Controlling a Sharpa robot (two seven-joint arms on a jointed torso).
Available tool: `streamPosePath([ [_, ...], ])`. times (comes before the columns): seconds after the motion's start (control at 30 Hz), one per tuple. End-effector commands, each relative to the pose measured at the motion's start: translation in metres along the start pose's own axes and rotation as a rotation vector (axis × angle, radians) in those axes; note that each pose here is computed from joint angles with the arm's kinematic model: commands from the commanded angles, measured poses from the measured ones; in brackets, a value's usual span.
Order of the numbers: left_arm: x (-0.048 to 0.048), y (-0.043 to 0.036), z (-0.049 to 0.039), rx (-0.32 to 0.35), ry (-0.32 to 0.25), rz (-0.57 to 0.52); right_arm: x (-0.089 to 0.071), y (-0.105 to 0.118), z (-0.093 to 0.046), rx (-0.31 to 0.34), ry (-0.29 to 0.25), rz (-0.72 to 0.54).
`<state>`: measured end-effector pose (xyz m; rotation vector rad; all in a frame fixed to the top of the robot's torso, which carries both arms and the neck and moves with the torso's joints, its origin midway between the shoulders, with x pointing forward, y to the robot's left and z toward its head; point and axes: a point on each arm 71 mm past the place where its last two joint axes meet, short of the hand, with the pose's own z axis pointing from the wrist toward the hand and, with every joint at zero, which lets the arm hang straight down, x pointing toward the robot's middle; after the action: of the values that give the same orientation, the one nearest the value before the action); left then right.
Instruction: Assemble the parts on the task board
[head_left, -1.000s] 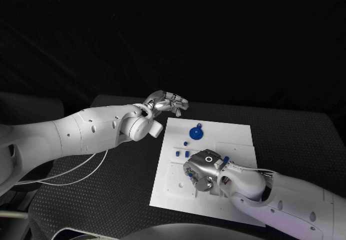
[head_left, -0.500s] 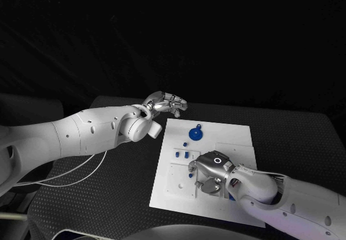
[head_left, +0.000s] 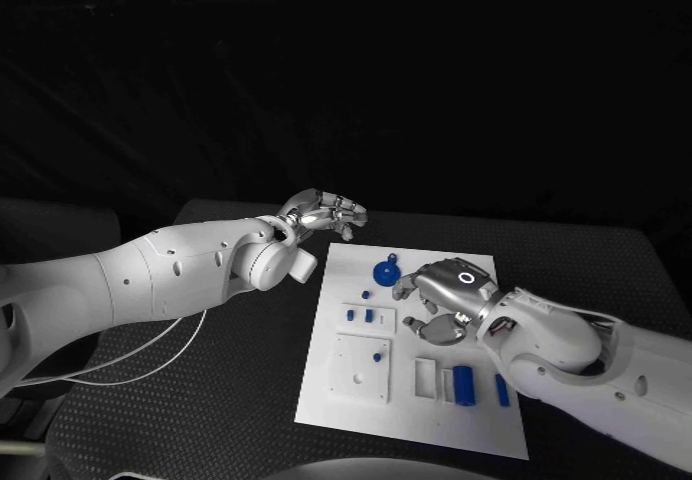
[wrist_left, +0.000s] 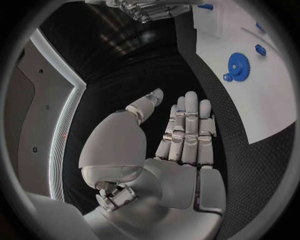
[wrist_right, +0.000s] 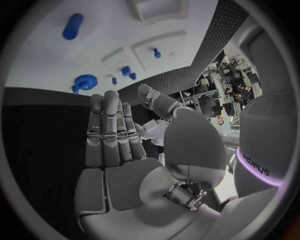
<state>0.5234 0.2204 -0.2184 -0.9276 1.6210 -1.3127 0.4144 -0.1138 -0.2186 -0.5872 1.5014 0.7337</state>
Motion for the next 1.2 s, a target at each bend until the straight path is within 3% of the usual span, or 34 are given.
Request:
streamPosePath([
  [0.03,0.0008,-0.0016,0.0004,0.007,0.012,-0.009,-0.011,-0.012,-0.004,0.037,0.041,0.057],
  [0.2,0.0016,-0.0018,0.0007,0.008,0.015,-0.01,-0.021,-0.034,-0.011,0.091,0.103,0.033],
  [0.6,0.0018,-0.0018,0.001,0.009,0.016,-0.01,-0.004,-0.059,-0.025,0.177,0.259,-0.005],
  [0.8,0.0016,-0.0018,0.001,0.01,0.015,-0.01,0.007,-0.059,-0.029,0.177,0.293,-0.014],
  [1.2,0.0005,-0.0015,0.0007,0.009,0.014,-0.009,0.02,-0.056,-0.027,0.164,0.297,-0.061],
])
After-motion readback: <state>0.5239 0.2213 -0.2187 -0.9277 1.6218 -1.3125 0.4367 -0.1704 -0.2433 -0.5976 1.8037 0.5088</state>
